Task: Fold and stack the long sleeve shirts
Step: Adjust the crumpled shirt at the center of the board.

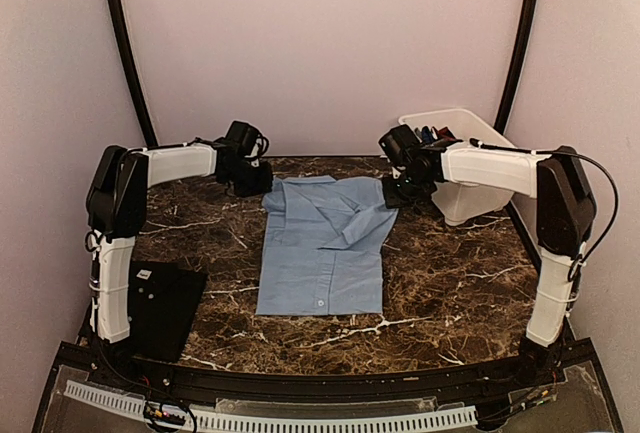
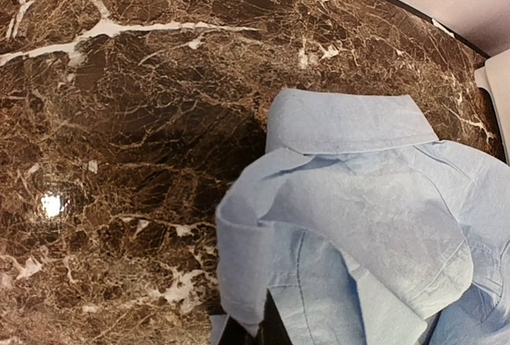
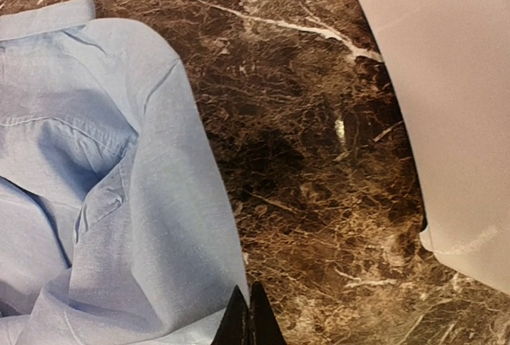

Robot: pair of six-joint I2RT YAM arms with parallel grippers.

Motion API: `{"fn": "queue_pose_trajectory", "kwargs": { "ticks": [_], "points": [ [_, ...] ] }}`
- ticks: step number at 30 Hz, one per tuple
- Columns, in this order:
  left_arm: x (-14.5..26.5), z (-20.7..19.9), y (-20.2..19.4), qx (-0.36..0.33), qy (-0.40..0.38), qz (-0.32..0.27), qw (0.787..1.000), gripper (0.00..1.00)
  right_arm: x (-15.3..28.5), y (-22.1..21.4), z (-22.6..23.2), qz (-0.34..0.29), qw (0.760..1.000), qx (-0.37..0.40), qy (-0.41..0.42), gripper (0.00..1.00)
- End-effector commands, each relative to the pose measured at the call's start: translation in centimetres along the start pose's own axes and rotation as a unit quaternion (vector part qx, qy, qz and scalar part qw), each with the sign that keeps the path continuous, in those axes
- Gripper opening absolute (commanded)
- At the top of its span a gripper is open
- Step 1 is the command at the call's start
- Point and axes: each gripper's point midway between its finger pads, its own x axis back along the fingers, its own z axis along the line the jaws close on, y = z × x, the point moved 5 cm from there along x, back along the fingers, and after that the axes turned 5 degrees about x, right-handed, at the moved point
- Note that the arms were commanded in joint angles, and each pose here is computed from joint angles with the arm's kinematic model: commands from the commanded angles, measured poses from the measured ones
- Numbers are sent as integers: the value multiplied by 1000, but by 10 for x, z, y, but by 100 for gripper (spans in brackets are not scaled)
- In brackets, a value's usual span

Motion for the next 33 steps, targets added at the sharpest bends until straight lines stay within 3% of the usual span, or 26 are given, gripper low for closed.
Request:
{"fn": "queue_pose_trajectory", "kwargs": {
  "ticks": [1, 6, 8, 11, 13, 14, 16, 18, 23, 33],
  "points": [
    [7, -5, 13, -12, 6, -16, 1000, 0, 18, 26, -19, -31, 998, 10, -59, 0],
    [11, -7, 46, -9, 0, -54, 998, 0, 12, 37, -43, -35, 995, 5, -94, 0],
    [-5, -2, 48, -4, 1, -35, 999, 1, 2, 36, -47, -22, 996, 2, -92, 0],
    [-14, -3, 49, -3, 1, -4, 1000, 13, -10, 31, -43, -1, 996, 11, -84, 1],
    [-15, -1, 46, -3, 6, 5, 1000, 32, -13, 29, -39, 5, 997, 11, -73, 13],
    [-11, -3, 47, -4, 5, 2, 1000, 47, -12, 28, -38, 5, 998, 10, -67, 24],
    [-1, -5, 49, -6, 2, -2, 1000, 63, -8, 29, -37, 1, 998, 9, -61, 44],
    [11, -8, 51, -10, -1, -7, 1000, 69, -1, 31, -35, -4, 998, 9, -55, 53],
    [46, -28, 39, -9, -42, -2, 999, 70, 28, 29, -13, -25, 999, 27, -41, 63],
    [68, -32, -63, -6, -96, 69, 993, 64, 65, -43, 56, -19, 994, 54, 95, 65]
  ]
}}
